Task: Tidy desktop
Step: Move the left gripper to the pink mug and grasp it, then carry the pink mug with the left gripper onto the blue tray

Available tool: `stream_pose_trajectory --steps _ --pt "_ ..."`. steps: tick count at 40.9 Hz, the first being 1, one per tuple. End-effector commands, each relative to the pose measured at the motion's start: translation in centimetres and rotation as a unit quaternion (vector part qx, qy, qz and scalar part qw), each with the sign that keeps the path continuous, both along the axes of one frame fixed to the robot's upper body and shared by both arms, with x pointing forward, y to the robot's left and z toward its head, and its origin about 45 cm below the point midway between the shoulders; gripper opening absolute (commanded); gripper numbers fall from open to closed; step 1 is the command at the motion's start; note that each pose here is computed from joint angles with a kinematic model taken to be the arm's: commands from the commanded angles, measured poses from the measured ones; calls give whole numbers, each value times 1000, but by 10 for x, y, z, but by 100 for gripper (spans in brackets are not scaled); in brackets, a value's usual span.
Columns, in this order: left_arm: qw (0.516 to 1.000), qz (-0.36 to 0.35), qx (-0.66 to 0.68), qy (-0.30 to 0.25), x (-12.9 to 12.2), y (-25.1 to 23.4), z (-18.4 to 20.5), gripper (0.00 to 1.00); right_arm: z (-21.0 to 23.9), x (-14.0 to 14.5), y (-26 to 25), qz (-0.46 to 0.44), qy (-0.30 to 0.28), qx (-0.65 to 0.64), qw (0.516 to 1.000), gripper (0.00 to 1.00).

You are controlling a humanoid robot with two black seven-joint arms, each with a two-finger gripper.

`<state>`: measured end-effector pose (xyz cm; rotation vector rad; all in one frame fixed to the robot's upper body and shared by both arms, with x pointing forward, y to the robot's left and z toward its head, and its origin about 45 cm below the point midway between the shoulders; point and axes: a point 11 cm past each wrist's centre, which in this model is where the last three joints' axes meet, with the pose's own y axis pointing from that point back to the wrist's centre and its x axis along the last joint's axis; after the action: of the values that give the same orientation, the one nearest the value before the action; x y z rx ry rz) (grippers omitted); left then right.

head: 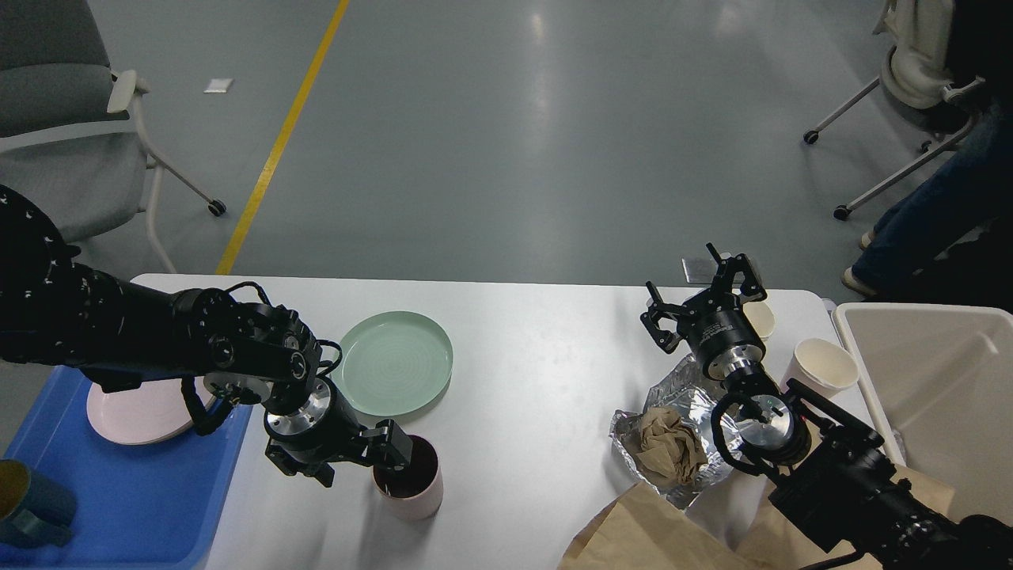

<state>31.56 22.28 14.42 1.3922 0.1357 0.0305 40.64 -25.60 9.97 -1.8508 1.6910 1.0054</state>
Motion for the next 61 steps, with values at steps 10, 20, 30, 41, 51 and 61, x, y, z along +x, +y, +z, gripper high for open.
stream_pose_trajectory --steps 10,20,30,41,51,61 --pt "1000 9 6 -12 -16 -3 -30 84 0 0 0 0 0 0 1000 100" --pt "1000 19 4 -20 -24 -5 -44 74 0 0 0 0 0 0 1000 100" --pt "1000 19 9 -20 -24 -1 -45 27 0 0 0 0 0 0 1000 100" --pt "1000 18 15 -18 -24 2 -44 0 0 0 0 0 0 0 1000 100" --pt "1000 -1 15 11 -16 8 -22 0 0 0 0 0 0 0 1000 100" --pt "998 -11 10 59 14 36 67 0 0 0 0 0 0 0 1000 100"
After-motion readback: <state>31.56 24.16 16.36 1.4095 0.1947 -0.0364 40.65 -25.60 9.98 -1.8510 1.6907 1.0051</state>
